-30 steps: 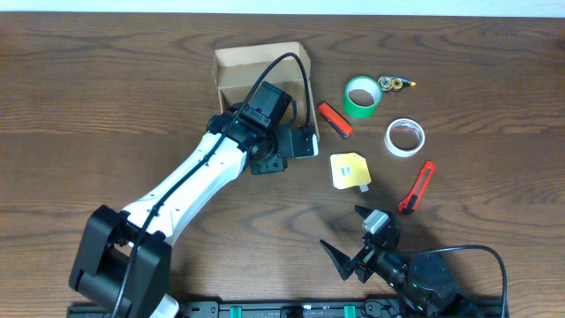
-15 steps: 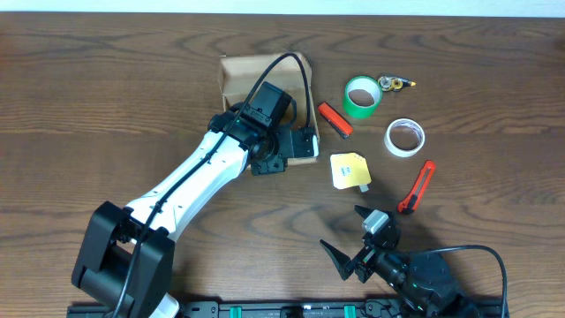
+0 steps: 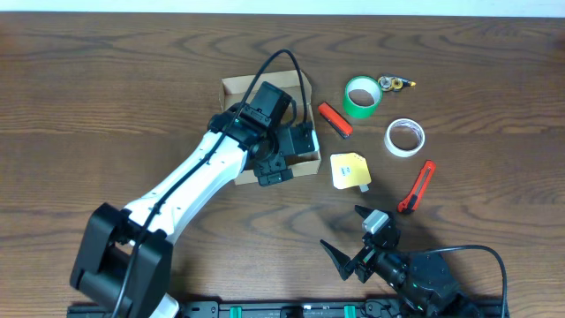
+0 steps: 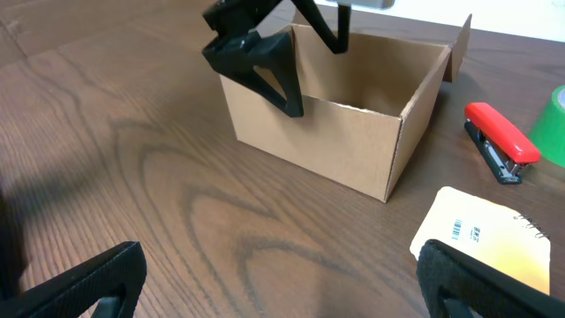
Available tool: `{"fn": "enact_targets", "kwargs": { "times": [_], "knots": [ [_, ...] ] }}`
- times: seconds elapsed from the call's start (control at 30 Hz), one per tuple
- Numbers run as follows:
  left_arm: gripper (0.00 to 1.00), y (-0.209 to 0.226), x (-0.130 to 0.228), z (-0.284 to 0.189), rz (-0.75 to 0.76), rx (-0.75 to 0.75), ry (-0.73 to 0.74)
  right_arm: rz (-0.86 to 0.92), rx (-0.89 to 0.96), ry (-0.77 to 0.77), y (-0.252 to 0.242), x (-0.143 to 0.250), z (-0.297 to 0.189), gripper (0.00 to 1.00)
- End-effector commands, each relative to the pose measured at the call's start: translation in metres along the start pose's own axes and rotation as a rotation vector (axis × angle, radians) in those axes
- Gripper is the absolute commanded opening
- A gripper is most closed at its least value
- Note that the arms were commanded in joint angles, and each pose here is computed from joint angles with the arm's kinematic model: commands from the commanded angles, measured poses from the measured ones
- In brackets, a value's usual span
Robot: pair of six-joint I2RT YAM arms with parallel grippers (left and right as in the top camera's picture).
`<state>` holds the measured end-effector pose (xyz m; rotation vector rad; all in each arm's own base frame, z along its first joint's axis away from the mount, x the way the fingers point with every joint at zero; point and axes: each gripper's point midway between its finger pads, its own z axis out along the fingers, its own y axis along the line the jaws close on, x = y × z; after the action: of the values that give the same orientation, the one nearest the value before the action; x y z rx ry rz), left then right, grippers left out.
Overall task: Pack container
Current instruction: 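Slide the box right with the left gripper, then withdraw left, then move the right gripper up toward the green tape roll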
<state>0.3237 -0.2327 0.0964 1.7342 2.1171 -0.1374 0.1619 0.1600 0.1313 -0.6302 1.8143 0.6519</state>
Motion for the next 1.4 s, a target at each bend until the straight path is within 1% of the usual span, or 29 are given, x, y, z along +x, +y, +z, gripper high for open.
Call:
{"fn": "enact_targets", "kwargs": {
  "times": [0.0, 0.1, 0.17, 0.27, 0.4, 0.47, 0.53, 0.63, 1.27, 1.37],
  "knots": [
    [0.95, 0.012, -0.022, -0.045, -0.172, -0.073, -0.099, -0.018, -0.017, -0.001, 0.004, 0.001, 0.0, 0.99],
    [0.95, 0.013, -0.031, -0.083, -0.289, -0.108, -0.16, -0.018, -0.017, -0.001, 0.004, 0.001, 0.0, 0.99],
    [0.95, 0.012, -0.029, -0.105, -0.334, -0.128, -0.179, -0.018, -0.017, -0.001, 0.004, 0.001, 0.0, 0.99],
    [0.95, 0.012, -0.015, -0.133, -0.416, -0.154, -0.194, -0.018, -0.017, -0.001, 0.004, 0.001, 0.0, 0.99],
    [0.95, 0.033, 0.017, -0.158, -0.609, -0.19, -0.228, -0.018, -0.017, -0.001, 0.004, 0.001, 0.0, 0.99],
    [0.95, 0.039, 0.028, -0.166, -0.665, -0.163, -0.262, -0.018, -0.017, -0.001, 0.004, 0.001, 0.0, 0.99],
    [0.95, 0.039, 0.037, -0.171, -0.718, -0.105, -0.296, -0.018, -0.017, -0.001, 0.004, 0.001, 0.0, 0.99],
    [0.96, 0.035, 0.05, -0.171, -0.78, -0.049, -0.292, -0.018, -0.017, -0.001, 0.004, 0.001, 0.0, 0.99],
    [0.95, 0.036, 0.054, -0.17, -0.791, -0.055, -0.276, -0.018, -0.017, -0.003, 0.004, 0.0, 0.0, 0.99],
    [0.95, 0.03, 0.056, -0.168, -0.8, -0.038, -0.257, -0.014, -0.018, -0.003, 0.004, 0.0, 0.0, 0.99]
  ]
}}
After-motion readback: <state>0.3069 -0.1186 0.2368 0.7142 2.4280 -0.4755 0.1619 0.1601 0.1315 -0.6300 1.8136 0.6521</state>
